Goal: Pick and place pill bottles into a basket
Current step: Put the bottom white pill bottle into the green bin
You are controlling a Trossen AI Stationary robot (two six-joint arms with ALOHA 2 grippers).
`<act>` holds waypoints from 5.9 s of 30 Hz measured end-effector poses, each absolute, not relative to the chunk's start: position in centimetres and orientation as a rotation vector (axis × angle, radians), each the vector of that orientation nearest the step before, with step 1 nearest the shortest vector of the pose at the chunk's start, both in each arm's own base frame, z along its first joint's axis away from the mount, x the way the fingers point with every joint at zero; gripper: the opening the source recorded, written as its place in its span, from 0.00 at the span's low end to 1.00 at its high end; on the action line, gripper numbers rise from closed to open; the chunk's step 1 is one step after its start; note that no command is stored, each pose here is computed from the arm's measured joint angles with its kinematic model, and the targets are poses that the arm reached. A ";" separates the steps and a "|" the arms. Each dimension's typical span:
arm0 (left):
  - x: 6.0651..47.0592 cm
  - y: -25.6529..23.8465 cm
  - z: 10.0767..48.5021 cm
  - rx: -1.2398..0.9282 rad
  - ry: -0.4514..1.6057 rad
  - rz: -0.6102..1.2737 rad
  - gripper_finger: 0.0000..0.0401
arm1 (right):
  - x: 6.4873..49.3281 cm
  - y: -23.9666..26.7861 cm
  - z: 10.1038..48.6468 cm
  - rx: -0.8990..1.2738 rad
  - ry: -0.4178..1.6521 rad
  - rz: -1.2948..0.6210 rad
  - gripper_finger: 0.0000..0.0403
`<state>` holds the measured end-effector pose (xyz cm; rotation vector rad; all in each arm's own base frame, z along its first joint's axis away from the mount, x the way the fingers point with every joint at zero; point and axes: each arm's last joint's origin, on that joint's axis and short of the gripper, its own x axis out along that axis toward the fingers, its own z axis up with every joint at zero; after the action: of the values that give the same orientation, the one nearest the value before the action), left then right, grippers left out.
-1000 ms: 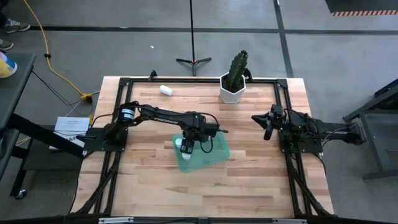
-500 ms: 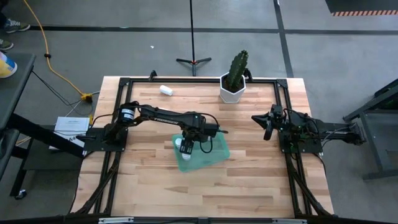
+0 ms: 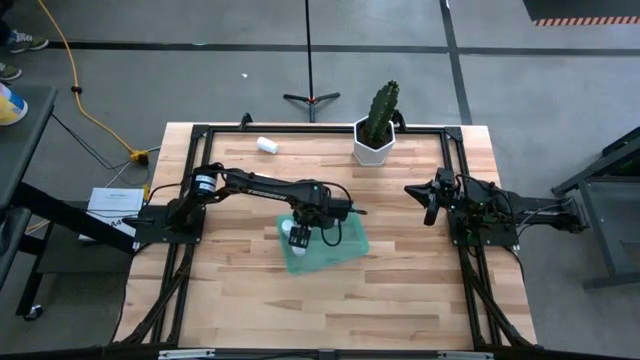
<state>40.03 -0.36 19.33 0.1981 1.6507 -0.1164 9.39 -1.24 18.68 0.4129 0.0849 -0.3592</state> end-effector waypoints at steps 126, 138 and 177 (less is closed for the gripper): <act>25.8 15.0 14.4 0.137 1.661 -0.029 0.53 | 9.4 -1.2 18.5 0.424 0.102 -0.342 0.03; 28.5 16.2 18.9 -0.059 1.517 0.102 0.53 | 9.4 -1.2 18.4 0.423 0.112 -0.344 0.03; 40.9 -0.2 27.5 -0.220 0.626 0.177 0.53 | 9.3 -1.1 18.1 0.439 0.152 -0.318 0.03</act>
<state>40.93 -0.21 27.51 -0.2197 0.6258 0.1769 9.34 -1.08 18.09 0.4392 0.1519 -0.3185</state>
